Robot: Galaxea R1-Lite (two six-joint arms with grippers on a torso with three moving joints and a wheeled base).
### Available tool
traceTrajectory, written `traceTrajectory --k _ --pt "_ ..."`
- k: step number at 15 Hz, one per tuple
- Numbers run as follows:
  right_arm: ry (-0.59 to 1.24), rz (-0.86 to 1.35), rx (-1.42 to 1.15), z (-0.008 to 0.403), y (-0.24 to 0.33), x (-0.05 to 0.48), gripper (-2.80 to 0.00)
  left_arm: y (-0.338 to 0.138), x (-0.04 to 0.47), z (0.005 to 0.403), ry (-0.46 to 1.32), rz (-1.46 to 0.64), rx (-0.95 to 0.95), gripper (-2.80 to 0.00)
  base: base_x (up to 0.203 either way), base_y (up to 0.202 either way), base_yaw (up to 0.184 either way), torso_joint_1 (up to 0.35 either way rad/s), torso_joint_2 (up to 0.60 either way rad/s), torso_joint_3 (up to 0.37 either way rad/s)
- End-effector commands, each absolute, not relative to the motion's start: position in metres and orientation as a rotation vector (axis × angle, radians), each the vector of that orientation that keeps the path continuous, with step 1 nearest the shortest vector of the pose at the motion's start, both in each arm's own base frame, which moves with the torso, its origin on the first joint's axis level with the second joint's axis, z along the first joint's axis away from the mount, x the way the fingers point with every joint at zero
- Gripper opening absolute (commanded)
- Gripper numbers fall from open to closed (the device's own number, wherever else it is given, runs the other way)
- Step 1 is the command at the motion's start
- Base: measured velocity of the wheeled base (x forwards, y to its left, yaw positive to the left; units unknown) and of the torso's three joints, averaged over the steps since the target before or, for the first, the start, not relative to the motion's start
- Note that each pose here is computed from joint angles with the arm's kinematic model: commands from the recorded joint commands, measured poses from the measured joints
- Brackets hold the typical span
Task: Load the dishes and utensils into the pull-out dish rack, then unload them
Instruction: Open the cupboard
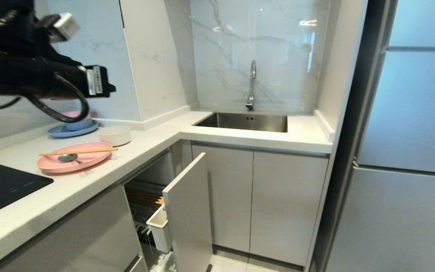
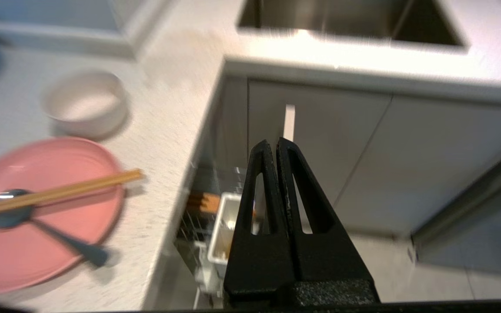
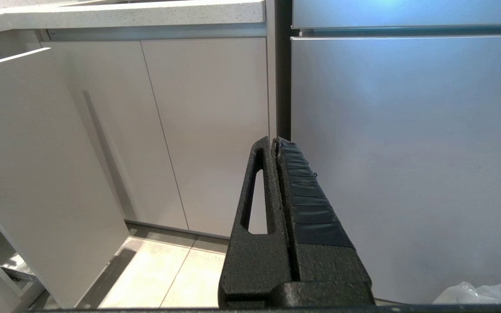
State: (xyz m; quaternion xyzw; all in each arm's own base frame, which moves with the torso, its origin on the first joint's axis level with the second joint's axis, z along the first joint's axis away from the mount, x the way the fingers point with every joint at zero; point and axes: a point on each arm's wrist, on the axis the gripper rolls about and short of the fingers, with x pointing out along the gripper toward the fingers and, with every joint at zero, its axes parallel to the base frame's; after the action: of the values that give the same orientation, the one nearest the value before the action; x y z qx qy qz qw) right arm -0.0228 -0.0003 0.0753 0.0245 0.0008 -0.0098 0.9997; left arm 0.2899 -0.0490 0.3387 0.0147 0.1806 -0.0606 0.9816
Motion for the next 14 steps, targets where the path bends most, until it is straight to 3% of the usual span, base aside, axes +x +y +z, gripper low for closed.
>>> traceTrajectory --k 1,7,14 --pt "0.003 -0.020 0.049 0.075 0.000 -0.023 -2.80 -0.063 0.344 0.289 0.526 -0.138 0.050 -2.80 0.000 0.000 0.000 0.000 0.00 0.000" --pt "0.003 -0.020 0.049 0.075 0.000 -0.023 -2.80 -0.077 0.406 0.203 0.833 -0.180 0.069 -2.80 0.000 0.000 0.000 0.000 0.00 0.000" --pt "0.003 -0.020 0.049 0.075 0.000 -0.023 -2.80 -0.080 0.437 0.146 0.962 -0.176 0.092 -2.80 0.000 0.000 0.000 0.000 0.00 0.000"
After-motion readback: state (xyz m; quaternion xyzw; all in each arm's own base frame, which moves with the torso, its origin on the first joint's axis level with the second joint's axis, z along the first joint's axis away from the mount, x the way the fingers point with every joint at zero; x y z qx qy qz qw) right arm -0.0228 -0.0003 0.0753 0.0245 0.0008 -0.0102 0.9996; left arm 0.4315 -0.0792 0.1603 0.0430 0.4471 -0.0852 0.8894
